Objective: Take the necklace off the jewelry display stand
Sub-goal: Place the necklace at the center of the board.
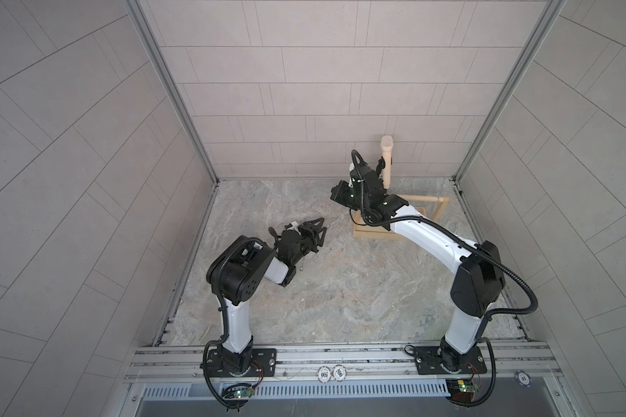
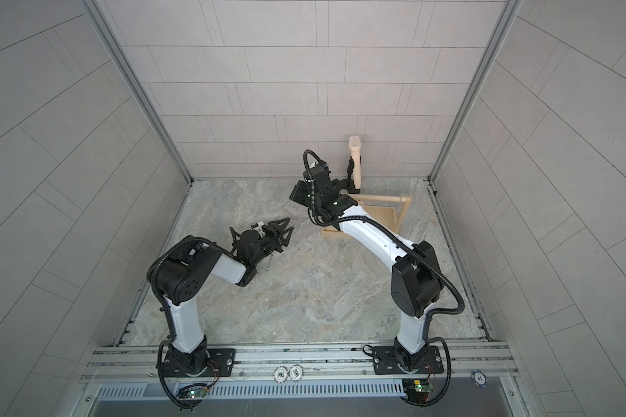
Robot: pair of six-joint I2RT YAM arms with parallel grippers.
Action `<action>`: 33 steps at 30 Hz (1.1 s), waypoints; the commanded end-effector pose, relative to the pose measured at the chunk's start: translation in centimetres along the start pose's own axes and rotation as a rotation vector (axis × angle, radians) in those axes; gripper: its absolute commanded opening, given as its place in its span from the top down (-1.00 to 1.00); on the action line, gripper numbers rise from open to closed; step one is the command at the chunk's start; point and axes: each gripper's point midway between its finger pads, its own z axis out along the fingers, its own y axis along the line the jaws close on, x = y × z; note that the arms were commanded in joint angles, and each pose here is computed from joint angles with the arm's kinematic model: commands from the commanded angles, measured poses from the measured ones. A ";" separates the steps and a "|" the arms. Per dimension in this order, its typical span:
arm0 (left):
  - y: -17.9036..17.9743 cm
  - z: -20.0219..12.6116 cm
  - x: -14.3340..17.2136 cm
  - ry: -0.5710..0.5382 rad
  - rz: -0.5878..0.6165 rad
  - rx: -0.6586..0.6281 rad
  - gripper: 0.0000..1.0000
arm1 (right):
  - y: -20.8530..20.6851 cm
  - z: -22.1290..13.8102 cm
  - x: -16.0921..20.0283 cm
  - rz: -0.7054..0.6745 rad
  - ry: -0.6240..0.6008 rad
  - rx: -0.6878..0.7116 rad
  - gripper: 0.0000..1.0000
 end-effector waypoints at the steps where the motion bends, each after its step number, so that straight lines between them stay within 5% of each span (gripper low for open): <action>1: -0.6 0.3 0.5 0.021 0.000 0.030 0.05 | 1.1 -1.2 -1.0 0.021 -0.029 -0.035 1.00; 33: -1.5 1.0 0.5 0.020 -0.005 0.054 0.01 | 3.0 -2.9 -0.6 0.011 -0.006 -0.099 1.00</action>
